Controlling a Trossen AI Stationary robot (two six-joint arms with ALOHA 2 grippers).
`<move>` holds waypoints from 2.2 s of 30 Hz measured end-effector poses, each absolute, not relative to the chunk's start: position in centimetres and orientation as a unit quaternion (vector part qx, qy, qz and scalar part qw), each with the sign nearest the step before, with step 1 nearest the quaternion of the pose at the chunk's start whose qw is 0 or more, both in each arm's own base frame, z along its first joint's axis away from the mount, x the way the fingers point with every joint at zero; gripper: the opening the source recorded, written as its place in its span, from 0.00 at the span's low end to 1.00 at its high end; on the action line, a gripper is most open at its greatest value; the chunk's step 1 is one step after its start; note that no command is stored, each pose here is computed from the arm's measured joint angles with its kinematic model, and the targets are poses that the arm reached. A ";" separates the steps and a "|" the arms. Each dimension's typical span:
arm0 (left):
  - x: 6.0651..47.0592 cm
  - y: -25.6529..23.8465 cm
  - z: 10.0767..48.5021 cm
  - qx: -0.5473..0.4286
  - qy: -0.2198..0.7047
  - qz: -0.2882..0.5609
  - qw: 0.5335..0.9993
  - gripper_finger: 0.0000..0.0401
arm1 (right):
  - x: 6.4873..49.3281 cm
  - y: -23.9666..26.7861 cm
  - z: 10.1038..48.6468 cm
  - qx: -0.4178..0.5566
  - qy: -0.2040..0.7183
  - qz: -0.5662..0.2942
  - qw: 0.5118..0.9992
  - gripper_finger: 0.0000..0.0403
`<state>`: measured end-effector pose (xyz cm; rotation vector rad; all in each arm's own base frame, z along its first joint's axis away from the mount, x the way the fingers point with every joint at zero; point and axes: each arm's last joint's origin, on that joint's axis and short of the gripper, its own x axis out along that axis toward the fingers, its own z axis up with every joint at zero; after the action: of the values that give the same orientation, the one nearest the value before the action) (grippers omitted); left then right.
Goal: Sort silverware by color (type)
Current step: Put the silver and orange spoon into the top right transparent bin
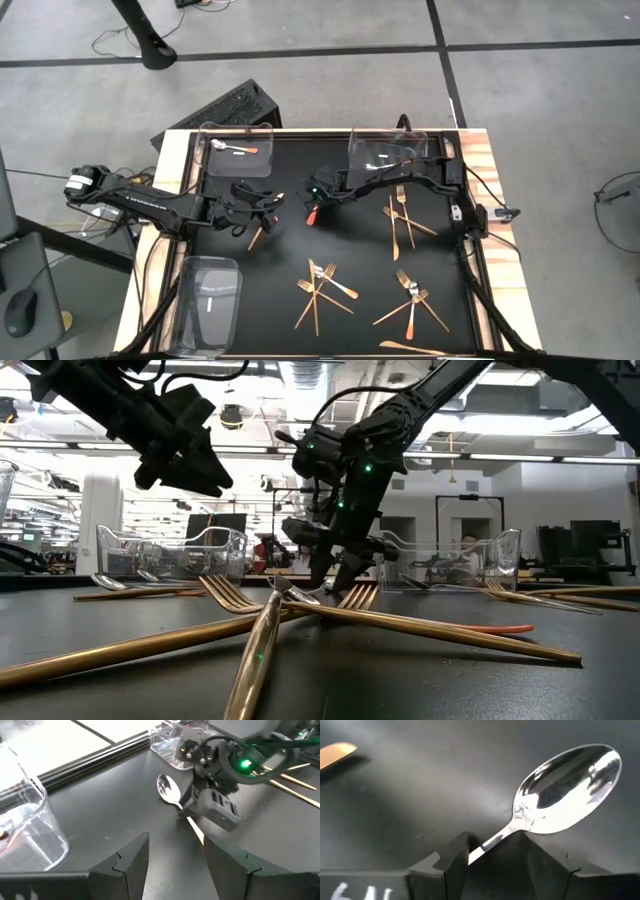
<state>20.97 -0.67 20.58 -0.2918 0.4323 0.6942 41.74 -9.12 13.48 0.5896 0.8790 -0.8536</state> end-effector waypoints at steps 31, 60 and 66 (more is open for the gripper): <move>20.9 -0.6 20.5 -0.137 0.211 0.341 0.906 0.43 | 40.8 -4.6 15.6 0.067 0.518 -0.256 0.813 0.04; 17.2 13.2 28.1 -0.122 0.343 0.452 0.815 0.43 | 27.6 -19.4 23.9 -0.048 0.642 -0.305 0.702 0.11; 16.4 15.3 26.9 -0.092 0.430 0.410 0.799 0.43 | 27.6 -19.6 23.7 -0.019 0.625 -0.289 0.725 0.28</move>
<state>16.42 15.28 26.91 -0.1975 0.9217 0.8793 27.60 -19.64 23.68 -0.0419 1.3784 -0.6375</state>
